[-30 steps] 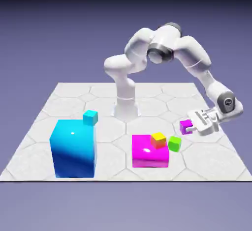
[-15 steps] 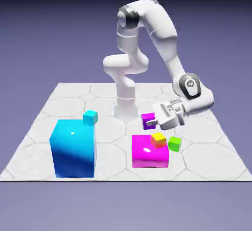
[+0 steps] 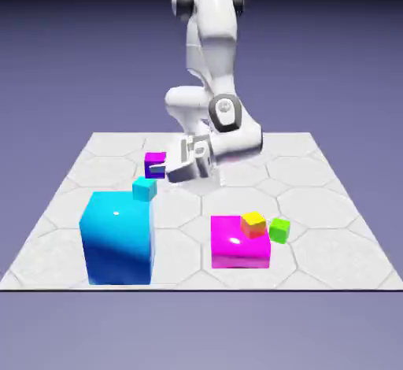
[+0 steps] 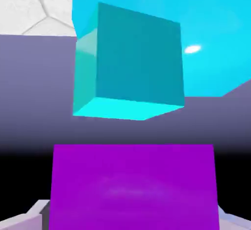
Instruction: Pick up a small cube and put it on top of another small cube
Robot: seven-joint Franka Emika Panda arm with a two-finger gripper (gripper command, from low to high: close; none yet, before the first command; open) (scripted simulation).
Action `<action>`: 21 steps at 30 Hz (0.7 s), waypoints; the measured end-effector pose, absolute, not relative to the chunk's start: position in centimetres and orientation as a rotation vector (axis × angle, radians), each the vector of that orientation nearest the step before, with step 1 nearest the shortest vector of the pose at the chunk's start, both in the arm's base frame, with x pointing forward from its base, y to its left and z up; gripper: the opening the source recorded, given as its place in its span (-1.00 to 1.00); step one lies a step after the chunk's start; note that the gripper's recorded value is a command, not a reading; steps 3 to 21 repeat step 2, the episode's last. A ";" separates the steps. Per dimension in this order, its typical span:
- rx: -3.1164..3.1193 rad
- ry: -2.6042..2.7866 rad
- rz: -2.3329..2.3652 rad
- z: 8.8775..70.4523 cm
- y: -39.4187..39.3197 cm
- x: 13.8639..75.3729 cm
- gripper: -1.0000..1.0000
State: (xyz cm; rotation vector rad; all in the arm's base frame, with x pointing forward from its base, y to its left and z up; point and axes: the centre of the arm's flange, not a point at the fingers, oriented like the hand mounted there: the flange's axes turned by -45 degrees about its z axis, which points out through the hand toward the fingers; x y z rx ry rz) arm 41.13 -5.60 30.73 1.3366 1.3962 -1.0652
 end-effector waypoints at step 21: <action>1.333 1.396 -1.064 31.8 -3.8 41.2 1.00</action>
